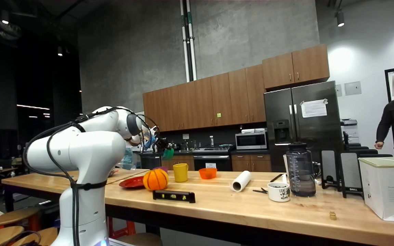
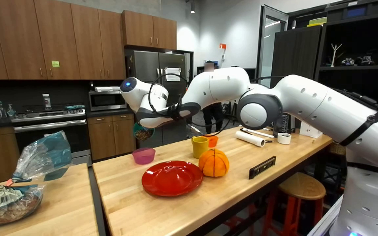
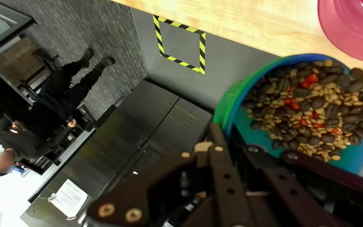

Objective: Pour the contents of the blue bowl into the pink bowl

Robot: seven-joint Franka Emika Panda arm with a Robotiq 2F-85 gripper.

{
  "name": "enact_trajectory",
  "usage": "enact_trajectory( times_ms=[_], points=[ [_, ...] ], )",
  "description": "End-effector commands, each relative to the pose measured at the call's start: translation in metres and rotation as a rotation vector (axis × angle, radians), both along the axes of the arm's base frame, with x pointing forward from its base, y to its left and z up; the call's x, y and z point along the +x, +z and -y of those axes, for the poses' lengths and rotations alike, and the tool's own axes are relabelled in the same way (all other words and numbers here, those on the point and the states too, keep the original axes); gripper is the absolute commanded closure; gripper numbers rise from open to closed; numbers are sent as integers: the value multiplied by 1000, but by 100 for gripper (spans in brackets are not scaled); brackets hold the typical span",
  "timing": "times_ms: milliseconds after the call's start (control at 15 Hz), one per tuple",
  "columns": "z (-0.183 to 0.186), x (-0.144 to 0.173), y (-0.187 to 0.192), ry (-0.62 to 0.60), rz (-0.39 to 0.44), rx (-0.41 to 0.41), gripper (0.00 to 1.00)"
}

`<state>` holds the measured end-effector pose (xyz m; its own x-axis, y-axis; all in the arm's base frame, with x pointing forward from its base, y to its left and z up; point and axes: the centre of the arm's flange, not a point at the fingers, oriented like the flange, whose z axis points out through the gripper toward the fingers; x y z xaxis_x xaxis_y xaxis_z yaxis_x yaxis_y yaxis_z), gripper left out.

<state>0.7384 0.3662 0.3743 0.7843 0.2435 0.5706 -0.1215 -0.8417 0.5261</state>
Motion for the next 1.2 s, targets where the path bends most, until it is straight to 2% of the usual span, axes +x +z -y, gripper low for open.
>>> enact_trajectory(
  times_ms=[0, 1133],
  points=[
    [9, -20, -1, -16, 53, -24, 98],
    [9, -33, -18, -60, 166, -69, 98]
  ],
)
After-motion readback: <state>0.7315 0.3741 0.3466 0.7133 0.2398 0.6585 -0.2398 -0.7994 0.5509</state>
